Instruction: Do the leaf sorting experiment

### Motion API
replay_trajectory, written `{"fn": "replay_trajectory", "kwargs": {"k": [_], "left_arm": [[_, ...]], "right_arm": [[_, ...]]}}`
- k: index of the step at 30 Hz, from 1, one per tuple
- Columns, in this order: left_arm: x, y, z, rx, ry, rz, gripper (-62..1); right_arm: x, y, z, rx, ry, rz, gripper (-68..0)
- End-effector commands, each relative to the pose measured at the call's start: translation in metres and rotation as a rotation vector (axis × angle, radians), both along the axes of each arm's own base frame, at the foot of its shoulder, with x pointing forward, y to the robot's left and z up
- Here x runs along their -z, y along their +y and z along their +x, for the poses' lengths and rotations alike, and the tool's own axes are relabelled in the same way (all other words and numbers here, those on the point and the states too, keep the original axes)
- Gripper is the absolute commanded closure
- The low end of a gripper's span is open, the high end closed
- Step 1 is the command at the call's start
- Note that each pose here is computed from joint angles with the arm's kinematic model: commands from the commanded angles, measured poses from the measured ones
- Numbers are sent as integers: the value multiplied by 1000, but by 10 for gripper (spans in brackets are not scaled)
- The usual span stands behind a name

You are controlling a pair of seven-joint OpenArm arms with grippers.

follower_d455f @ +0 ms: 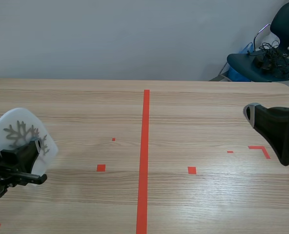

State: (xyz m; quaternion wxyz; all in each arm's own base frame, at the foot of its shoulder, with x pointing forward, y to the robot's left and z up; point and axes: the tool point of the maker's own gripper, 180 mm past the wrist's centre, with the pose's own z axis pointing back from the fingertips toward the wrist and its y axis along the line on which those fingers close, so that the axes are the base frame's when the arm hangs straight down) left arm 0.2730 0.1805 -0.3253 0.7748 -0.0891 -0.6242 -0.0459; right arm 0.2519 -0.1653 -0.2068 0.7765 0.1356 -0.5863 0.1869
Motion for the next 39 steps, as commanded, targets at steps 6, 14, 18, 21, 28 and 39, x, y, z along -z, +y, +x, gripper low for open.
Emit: {"fn": "replay_trajectory", "kwargs": {"k": [6,14,18,21,28,39], "left_arm": [[12,29,19,-116,-23,21,-55],[18,75,33,-249,-31,64,-55],[20,87,36,-266,-37,79,-55],[22,92,37,-276,-31,92,-55],[20,96,35,-274,-37,105,-87],[-13,84,39,-165,-96,138,-253]], "right_arm": [[-10,2,4,-13,-34,10,-679],[-10,2,4,-13,-34,9,-679],[-10,2,4,-13,-34,9,-679],[-10,2,4,-13,-33,9,-679],[-9,2,4,-13,-30,8,-679],[-9,2,4,-13,-31,8,-679]]}}
